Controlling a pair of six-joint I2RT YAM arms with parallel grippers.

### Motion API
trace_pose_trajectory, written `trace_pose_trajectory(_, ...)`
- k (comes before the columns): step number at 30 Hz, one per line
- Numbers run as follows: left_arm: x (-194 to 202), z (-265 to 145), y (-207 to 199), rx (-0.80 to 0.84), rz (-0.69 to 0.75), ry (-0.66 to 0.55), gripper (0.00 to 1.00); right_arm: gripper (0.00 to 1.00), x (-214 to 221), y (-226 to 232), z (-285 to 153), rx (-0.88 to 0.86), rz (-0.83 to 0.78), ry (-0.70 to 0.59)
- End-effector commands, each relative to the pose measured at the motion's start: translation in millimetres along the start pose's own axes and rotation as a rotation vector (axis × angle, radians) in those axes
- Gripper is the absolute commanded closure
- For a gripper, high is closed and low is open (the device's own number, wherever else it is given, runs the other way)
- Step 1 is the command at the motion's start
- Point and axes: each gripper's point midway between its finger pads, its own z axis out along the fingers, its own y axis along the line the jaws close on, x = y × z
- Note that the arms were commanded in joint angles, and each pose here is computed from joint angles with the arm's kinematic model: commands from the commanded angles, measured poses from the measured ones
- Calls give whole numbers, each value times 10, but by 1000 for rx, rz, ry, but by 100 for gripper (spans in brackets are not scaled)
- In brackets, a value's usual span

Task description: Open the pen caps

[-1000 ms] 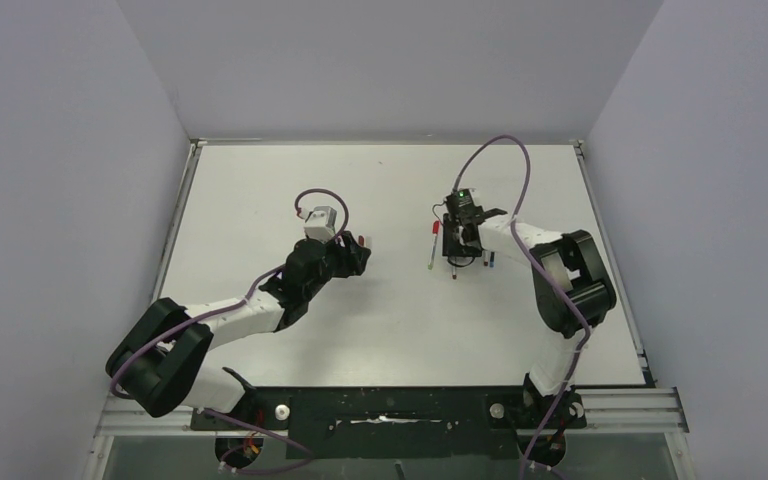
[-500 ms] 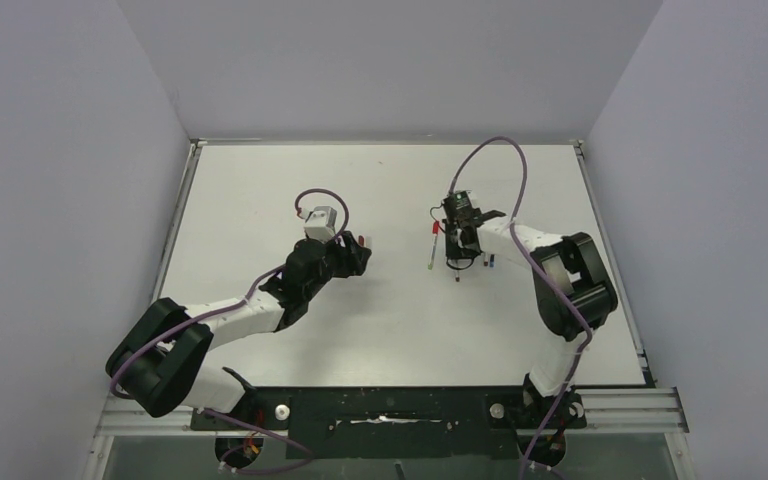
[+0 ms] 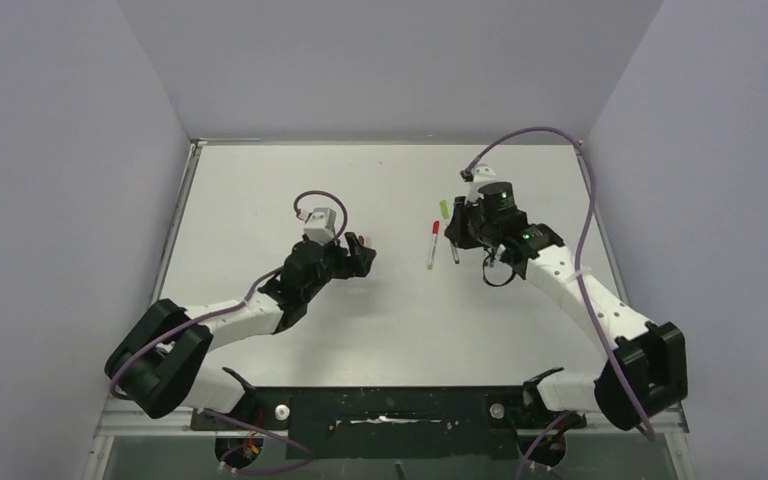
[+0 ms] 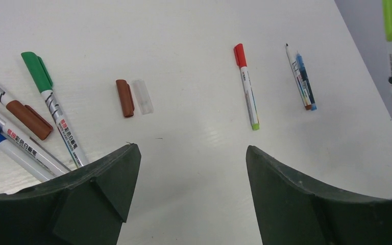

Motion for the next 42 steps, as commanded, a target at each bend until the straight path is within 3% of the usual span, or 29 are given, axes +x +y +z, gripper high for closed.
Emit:
trace_pose_trajectory(1, -283, -56, -205, 88, -20, -99, 24, 100, -122, 563, -447, -309, -65, -124)
trace_pose_trajectory(7, -405, -231, -367, 213, -72, -171, 23, 100, -227, 1091, -1184, -650, -130, -296)
trace_pose_trajectory(12, -640, -637, -648, 408, -105, -293, 23, 100, -224, 1303, -1458, -812, -147, -382)
trace_pose_trajectory(18, -735, -912, -799, 527, -133, -350, 22, 100, -285, 1344, -1158, -818, -92, -399)
trace_pose_trajectory(26, -687, -874, -831, 559, -152, -326, 22, 100, -57, 1431, -547, -777, -43, -333)
trace_pose_trajectory(42, -560, -725, -795, 596, -202, -266, 22, 100, 215, 1747, -319, -787, -105, -255)
